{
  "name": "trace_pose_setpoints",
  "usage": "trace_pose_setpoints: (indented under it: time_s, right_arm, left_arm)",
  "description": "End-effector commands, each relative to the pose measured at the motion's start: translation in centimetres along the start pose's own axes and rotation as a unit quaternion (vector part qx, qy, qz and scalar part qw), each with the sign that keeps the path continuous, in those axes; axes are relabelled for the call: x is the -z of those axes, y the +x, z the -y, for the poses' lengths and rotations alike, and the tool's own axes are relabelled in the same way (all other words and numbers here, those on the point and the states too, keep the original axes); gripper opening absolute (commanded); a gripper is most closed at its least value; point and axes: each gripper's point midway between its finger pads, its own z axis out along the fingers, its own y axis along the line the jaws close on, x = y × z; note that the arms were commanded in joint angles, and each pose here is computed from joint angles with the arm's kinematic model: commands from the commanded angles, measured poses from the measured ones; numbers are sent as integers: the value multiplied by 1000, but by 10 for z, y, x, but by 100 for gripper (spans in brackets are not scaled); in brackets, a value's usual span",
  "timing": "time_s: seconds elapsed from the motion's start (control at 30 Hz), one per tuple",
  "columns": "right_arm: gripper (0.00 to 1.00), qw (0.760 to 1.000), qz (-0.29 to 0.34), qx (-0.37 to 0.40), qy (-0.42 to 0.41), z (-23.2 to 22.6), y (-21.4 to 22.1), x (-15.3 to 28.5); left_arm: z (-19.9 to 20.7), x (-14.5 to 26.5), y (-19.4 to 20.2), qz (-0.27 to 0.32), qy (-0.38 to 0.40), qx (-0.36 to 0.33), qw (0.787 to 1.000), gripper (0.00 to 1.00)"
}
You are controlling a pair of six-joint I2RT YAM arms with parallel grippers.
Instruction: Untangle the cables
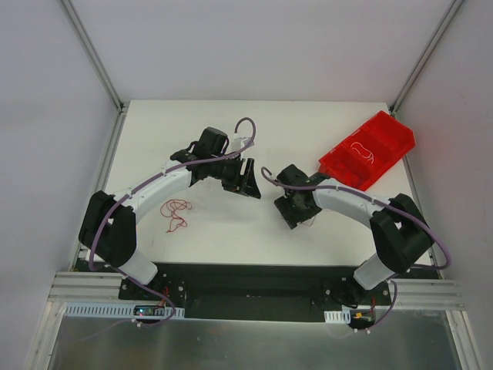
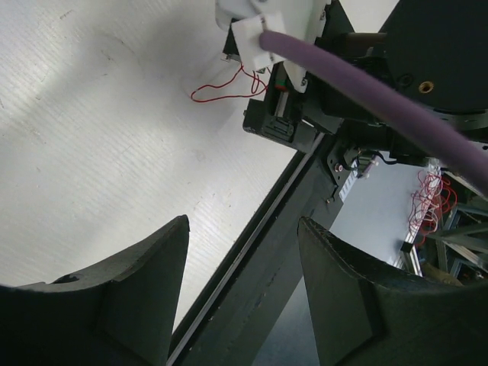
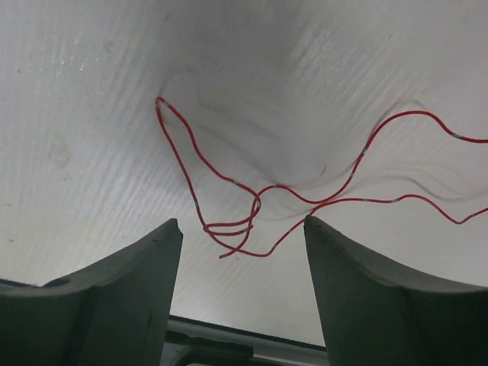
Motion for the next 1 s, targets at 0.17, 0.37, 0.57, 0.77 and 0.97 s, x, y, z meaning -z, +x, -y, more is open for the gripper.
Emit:
trace_pose_setpoints:
  time_s: [0.17,0.37,0.57,0.77,0.97]
  right_arm:
    - [34,995,15,46,87,20,-20,-4]
    - [0,992,73,24,100,26,-38,38]
    - [0,959,257,-114,31,47,-90,158]
    - [0,923,304,-219,88,128,-105,228]
    - [0,874,367,-284,143,216,-143,265]
  left_arm:
    - [13,9,-5,13,23,-19,999,58]
    - [11,8,-5,11,23,-16,1000,58]
    - [13,8,-5,10,27,-14,999,58]
    - [14,8,-5,10,30,-14,999,58]
    - [12,8,-6,9,32,-8,999,58]
